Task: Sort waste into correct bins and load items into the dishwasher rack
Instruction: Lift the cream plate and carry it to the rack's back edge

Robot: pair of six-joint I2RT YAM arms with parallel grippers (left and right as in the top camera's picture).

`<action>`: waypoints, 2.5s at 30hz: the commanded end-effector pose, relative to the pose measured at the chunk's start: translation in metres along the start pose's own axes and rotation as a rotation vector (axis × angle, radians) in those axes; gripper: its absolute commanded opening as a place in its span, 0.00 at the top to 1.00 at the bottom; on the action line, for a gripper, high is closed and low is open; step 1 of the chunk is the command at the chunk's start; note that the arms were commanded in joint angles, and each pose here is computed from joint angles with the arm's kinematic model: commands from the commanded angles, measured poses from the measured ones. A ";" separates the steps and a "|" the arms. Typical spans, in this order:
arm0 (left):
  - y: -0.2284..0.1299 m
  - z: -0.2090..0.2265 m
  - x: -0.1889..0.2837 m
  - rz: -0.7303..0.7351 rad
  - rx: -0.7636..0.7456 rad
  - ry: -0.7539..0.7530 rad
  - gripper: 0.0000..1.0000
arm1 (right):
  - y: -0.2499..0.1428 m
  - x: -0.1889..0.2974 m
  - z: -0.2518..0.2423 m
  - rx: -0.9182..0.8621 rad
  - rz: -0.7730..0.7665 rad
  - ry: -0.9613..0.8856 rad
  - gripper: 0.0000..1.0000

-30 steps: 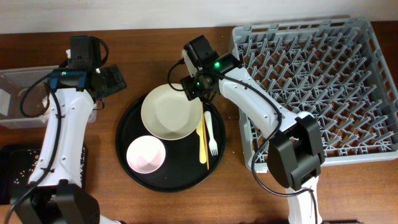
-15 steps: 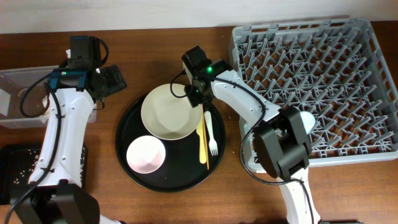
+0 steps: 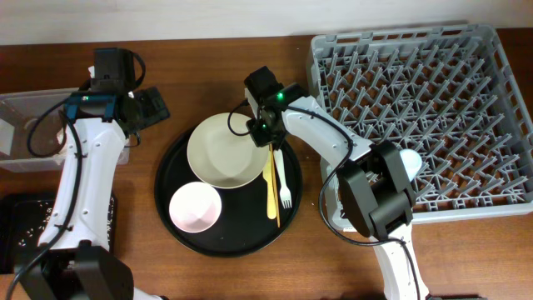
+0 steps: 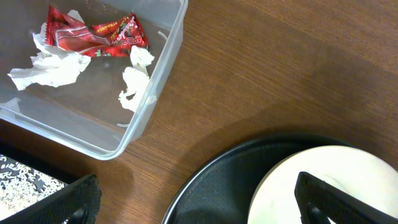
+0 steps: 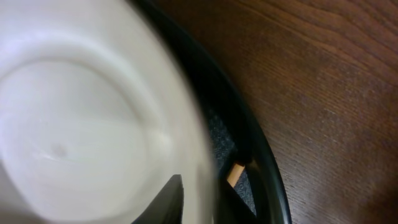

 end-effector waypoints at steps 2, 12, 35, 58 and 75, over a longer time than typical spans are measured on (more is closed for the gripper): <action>-0.001 0.002 -0.002 0.003 0.010 0.014 0.01 | -0.003 -0.007 -0.001 -0.005 0.019 0.003 0.96; -0.001 0.002 -0.002 0.003 0.010 0.014 0.01 | 0.042 0.203 -0.023 -0.061 -0.339 0.060 0.96; -0.001 0.002 -0.002 0.003 0.010 0.014 0.01 | -0.027 0.332 -0.382 -0.293 -0.212 -1.475 0.96; -0.001 0.002 -0.002 0.003 0.010 0.014 0.01 | 0.011 0.152 -0.284 0.026 -0.045 -1.350 0.95; -0.001 0.002 -0.002 0.003 0.010 0.014 0.01 | -0.003 0.289 -0.124 -0.057 -0.474 -0.878 0.04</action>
Point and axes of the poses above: each gripper's point midway between its finger pads, its own x axis back along the fingers, its own z axis along the line the jaws close on, y = z × x, the point moved 9 cm from there along x, back along the fingers, and after that the axes turned 2 degrees about -x, right-handed, at the moved point
